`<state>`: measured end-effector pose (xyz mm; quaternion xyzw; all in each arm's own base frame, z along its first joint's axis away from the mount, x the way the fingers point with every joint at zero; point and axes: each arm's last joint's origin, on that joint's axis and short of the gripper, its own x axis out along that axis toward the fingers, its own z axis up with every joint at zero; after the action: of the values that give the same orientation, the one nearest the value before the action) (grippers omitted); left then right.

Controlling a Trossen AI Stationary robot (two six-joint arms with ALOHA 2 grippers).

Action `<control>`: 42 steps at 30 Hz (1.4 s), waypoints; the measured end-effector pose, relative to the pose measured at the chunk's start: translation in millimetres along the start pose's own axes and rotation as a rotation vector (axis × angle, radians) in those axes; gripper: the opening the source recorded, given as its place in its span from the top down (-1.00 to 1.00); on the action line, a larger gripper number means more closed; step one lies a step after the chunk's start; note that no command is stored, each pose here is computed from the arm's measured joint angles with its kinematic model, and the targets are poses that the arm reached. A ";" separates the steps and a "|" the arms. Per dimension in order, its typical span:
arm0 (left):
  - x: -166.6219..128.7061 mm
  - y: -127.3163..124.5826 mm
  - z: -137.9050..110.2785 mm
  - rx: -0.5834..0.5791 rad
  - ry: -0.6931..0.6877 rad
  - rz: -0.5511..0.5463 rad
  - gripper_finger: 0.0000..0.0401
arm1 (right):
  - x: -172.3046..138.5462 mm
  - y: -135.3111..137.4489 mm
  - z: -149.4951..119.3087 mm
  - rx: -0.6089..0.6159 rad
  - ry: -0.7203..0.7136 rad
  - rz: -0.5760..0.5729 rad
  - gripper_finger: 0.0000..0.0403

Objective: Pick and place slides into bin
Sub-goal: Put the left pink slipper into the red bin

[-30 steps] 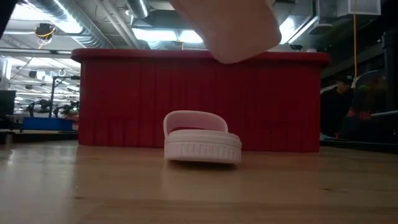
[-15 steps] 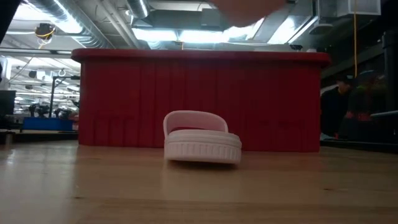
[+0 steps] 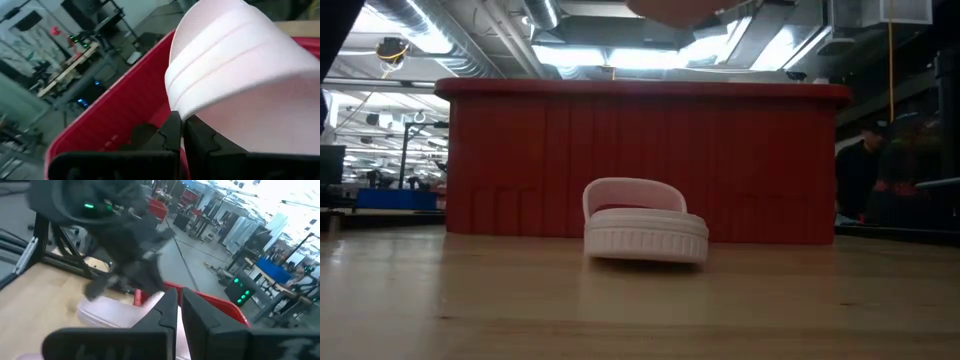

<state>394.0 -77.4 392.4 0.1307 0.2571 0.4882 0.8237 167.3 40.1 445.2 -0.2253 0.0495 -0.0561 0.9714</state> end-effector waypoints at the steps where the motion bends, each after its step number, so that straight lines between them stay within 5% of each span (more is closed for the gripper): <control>1: 6.1 2.3 0.9 0.004 0.008 0.014 0.99 | 3.3 1.7 -0.1 -0.020 0.004 0.002 0.87; 7: 37.1 14.5 4.2 -0.022 0.063 0.057 0.99 | 32.6 14.7 -4.0 0.018 0.061 -0.021 0.80; 21: 42.3 27.2 8.5 0.036 0.089 0.031 0.99 | 88.0 17.2 -24.5 -0.002 0.163 -0.102 0.13; 42: 35.3 33.3 12.0 0.039 0.088 -0.015 0.99 | 120.4 3.2 -49.5 -0.092 0.269 -0.167 0.13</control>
<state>389.9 -29.8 407.5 0.1230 0.3036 0.4823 0.8125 280.7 5.8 391.0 -0.2632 0.1627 -0.1640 0.9367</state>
